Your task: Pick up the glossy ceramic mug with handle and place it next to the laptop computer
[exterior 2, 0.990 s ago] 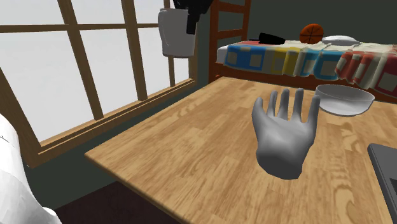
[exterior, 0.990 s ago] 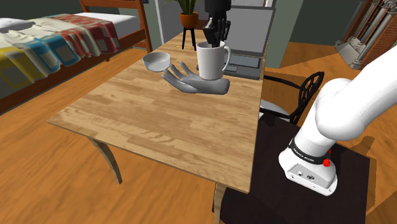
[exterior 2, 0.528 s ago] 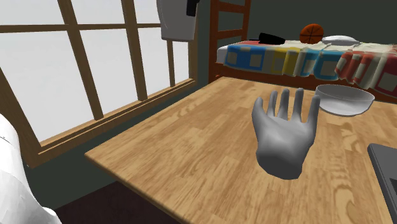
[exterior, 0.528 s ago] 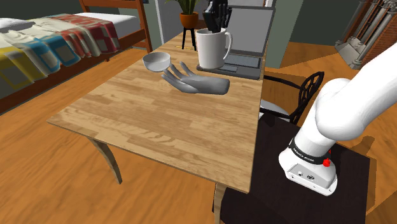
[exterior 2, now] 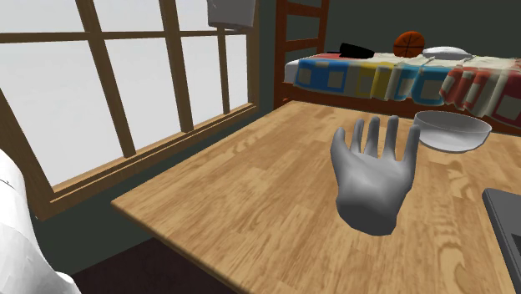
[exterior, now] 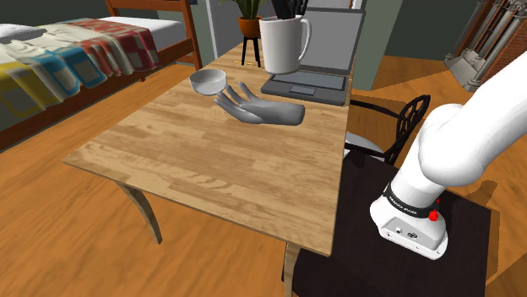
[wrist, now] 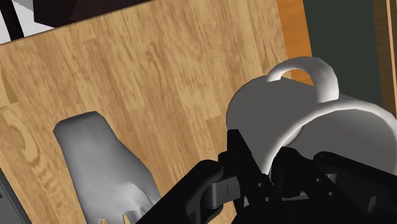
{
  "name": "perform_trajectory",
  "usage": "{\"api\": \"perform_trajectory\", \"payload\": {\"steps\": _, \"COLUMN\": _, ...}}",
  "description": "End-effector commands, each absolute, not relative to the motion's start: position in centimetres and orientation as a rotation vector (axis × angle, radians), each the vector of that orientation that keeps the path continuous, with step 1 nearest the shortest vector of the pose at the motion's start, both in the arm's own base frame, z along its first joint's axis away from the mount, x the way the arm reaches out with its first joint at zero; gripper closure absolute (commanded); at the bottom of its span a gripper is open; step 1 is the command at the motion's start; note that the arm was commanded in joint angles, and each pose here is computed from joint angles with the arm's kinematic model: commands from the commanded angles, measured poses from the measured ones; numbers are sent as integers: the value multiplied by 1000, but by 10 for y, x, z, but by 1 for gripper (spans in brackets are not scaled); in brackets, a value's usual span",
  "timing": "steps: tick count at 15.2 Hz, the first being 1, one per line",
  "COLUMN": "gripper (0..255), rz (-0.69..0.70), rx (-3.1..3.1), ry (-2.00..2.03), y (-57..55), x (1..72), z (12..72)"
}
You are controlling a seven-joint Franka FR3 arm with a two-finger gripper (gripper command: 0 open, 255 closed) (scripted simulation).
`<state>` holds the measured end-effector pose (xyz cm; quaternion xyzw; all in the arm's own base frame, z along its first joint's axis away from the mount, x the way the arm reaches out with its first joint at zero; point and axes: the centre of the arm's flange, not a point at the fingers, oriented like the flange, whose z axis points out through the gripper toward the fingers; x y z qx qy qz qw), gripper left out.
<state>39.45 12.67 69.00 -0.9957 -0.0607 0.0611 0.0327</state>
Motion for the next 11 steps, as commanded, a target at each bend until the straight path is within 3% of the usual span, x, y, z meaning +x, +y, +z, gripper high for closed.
{"api": "perform_trajectory", "payload": {"steps": 1, "gripper": 255, "rz": 188, "rx": -3065, "ry": -187, "y": 126, "x": 394, "z": 700}}
{"api": "perform_trajectory", "payload": {"steps": 11, "gripper": 255, "rz": 188, "rx": -3065, "ry": -187, "y": 126, "x": 394, "z": 753}}
